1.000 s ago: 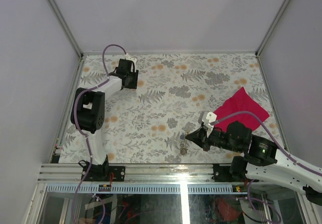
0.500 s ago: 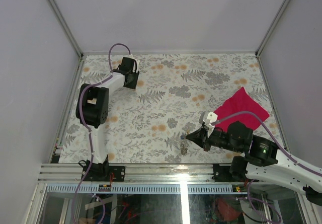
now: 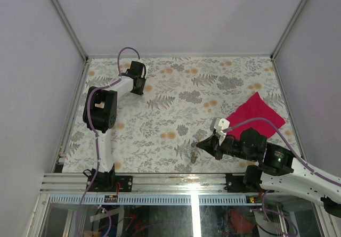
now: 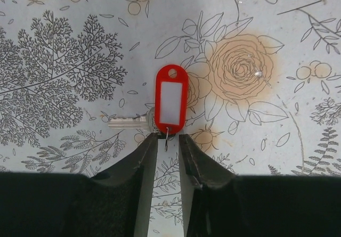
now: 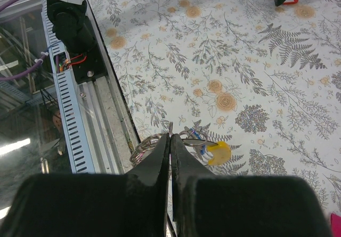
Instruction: Put the keys on the keyring
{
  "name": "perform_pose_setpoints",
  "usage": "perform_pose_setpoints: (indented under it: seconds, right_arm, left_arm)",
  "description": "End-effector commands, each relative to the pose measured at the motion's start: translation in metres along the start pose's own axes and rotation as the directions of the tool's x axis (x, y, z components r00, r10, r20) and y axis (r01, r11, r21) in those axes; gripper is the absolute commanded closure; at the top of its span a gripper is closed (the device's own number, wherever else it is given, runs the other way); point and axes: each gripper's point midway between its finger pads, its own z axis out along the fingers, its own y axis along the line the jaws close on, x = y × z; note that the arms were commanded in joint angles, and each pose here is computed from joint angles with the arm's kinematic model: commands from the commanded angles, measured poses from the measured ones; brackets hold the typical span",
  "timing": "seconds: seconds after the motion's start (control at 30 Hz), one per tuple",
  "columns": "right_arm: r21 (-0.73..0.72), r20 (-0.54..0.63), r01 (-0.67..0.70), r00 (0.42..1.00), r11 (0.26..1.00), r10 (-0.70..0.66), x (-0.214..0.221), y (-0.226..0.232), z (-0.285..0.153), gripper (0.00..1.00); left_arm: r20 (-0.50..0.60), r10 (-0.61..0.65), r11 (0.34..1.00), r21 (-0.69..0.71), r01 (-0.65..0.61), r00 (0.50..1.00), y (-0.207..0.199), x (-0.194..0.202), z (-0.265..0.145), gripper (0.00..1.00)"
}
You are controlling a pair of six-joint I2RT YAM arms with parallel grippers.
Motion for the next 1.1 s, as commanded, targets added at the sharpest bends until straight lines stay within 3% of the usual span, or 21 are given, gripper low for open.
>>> perform_pose_setpoints:
  seconds: [0.0, 0.2, 0.43, 0.7, 0.87, 1.07]
  right_arm:
    - [-0.015, 0.088, -0.002, 0.996, 1.0, 0.003, -0.024, 0.004, 0.001, 1.0]
    - [-0.018, 0.09, 0.0, 0.996, 1.0, 0.001, -0.025, 0.005, 0.002, 1.0]
    - [-0.021, 0.09, 0.0, 0.996, 1.0, 0.002, -0.025, 0.005, 0.003, 1.0]
    - [-0.016, 0.091, 0.003, 0.996, 1.0, -0.002, -0.026, 0.004, 0.001, 1.0]
    - [0.009, 0.117, 0.022, 0.993, 1.0, -0.023, -0.033, 0.0, -0.003, 1.0]
    - [0.051, 0.171, 0.093, 0.98, 0.994, -0.101, -0.046, -0.007, -0.015, 1.0]
  left_arm:
    - [-0.011, 0.013, 0.999, -0.029, -0.013, 1.0, 0.01, -0.002, 0.001, 0.77]
    - [-0.021, 0.019, 0.999, -0.044, -0.02, 1.0, 0.012, 0.0, 0.0, 0.83]
    - [-0.001, 0.015, 0.999, -0.039, -0.015, 1.0, 0.011, -0.006, -0.007, 1.0]
    - [0.07, 0.027, 1.0, -0.012, -0.026, 0.997, 0.0, -0.025, -0.031, 1.0]
    - [0.14, 0.057, 0.996, 0.065, -0.067, 0.988, -0.03, -0.038, -0.065, 1.0]
    - [0.268, 0.089, 0.949, 0.271, -0.164, 0.959, -0.102, -0.051, -0.131, 1.0]
